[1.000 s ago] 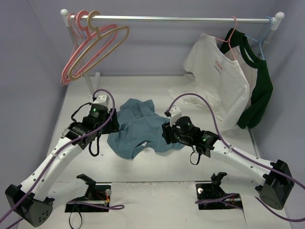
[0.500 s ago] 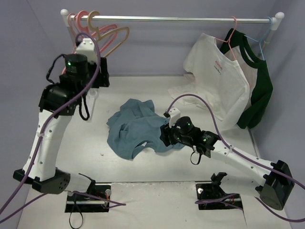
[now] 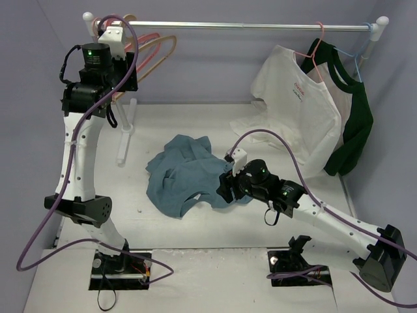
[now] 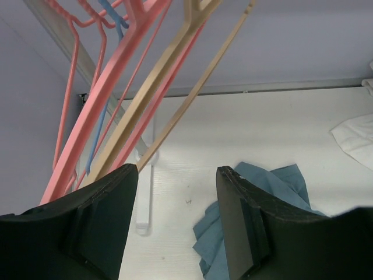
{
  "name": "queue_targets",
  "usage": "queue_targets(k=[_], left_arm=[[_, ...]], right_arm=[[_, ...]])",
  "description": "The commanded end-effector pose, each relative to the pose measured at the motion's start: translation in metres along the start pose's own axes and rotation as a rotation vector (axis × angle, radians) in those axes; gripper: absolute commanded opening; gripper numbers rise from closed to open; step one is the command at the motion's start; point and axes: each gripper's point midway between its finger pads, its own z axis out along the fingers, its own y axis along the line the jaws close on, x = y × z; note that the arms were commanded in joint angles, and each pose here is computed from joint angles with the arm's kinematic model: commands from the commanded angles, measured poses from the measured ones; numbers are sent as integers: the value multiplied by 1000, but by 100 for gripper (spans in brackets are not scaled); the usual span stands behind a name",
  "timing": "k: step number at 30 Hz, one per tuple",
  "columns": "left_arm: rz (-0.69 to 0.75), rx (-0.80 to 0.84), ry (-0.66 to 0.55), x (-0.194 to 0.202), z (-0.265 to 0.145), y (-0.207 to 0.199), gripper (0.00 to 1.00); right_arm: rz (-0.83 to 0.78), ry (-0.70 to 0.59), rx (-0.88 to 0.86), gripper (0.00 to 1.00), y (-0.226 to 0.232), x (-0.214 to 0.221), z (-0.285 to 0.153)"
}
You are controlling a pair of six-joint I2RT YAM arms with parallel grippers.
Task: Place the t-shirt on the hanger
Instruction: Pick up the hanger from the clothesline.
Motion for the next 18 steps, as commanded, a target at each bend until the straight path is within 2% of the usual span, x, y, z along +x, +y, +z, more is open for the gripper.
queue_targets(k=[1, 7, 18], left_arm=[[-4, -28, -148, -42, -7, 19, 56], [9, -17, -216, -59, -7, 19, 55], [21, -60, -183, -48, 18, 40, 55]], right_arm=[[-29, -38, -41, 57, 9, -12, 0], [-32, -30, -47, 58, 10, -9, 0], [-26, -2, -47, 59, 8, 1, 7]])
